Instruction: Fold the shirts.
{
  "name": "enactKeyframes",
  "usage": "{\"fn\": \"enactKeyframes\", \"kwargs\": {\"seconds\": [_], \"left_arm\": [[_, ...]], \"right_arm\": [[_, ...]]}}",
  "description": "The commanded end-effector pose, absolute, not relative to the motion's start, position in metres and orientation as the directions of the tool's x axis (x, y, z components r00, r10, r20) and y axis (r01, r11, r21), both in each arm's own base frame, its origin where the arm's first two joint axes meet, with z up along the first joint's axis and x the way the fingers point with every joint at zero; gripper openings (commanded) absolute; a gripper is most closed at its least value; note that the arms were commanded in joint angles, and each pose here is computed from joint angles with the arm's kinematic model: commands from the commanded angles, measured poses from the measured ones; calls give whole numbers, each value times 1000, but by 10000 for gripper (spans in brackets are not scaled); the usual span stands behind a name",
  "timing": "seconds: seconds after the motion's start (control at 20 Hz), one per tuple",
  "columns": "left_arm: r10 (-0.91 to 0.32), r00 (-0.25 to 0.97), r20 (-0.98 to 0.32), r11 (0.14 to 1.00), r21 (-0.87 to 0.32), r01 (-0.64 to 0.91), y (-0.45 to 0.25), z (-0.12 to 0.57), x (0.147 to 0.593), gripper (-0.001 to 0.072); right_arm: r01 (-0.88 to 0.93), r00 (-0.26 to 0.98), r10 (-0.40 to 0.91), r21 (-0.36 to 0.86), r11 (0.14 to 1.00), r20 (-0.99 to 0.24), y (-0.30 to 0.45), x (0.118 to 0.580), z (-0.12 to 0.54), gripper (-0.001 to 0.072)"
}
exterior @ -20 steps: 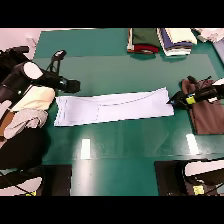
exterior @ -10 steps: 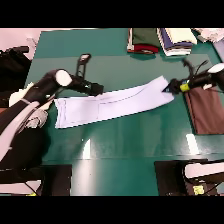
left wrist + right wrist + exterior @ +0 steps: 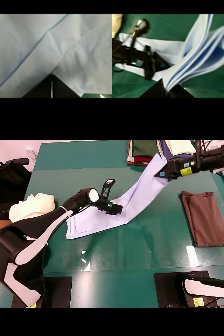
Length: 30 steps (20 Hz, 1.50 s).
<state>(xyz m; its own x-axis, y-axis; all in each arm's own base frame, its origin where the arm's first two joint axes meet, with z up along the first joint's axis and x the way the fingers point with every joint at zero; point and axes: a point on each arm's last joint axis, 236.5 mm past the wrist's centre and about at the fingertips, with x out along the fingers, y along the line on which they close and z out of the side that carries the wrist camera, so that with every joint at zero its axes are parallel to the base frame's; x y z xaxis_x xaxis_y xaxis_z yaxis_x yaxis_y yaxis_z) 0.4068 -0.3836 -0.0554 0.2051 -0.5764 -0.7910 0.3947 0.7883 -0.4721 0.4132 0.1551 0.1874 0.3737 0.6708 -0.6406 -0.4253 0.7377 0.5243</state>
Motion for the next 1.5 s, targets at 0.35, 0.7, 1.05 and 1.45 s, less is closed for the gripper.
{"fn": "enactKeyframes", "kwargs": {"seconds": [0.35, 0.7, 1.05, 1.45], "left_arm": [[-586, 285, -759, 801, -489, 345, -343, -13, 444, 25], [-378, 672, -637, 924, -307, 229, -138, 173, 482, 25], [-223, 797, -561, 972, -184, 143, -54, 254, 439, 25], [-337, 760, -555, 940, -150, 308, -121, 255, 427, 25]], "right_arm": [[-566, 301, 745, 517, 642, -596, 238, 381, 219, 17], [-660, 153, 886, 623, 421, -437, 392, 354, 205, 18], [-734, -12, 912, 623, 271, -410, 515, 319, 147, 364], [-453, 156, 614, 496, 741, -774, 283, 399, 38, 375]]}}
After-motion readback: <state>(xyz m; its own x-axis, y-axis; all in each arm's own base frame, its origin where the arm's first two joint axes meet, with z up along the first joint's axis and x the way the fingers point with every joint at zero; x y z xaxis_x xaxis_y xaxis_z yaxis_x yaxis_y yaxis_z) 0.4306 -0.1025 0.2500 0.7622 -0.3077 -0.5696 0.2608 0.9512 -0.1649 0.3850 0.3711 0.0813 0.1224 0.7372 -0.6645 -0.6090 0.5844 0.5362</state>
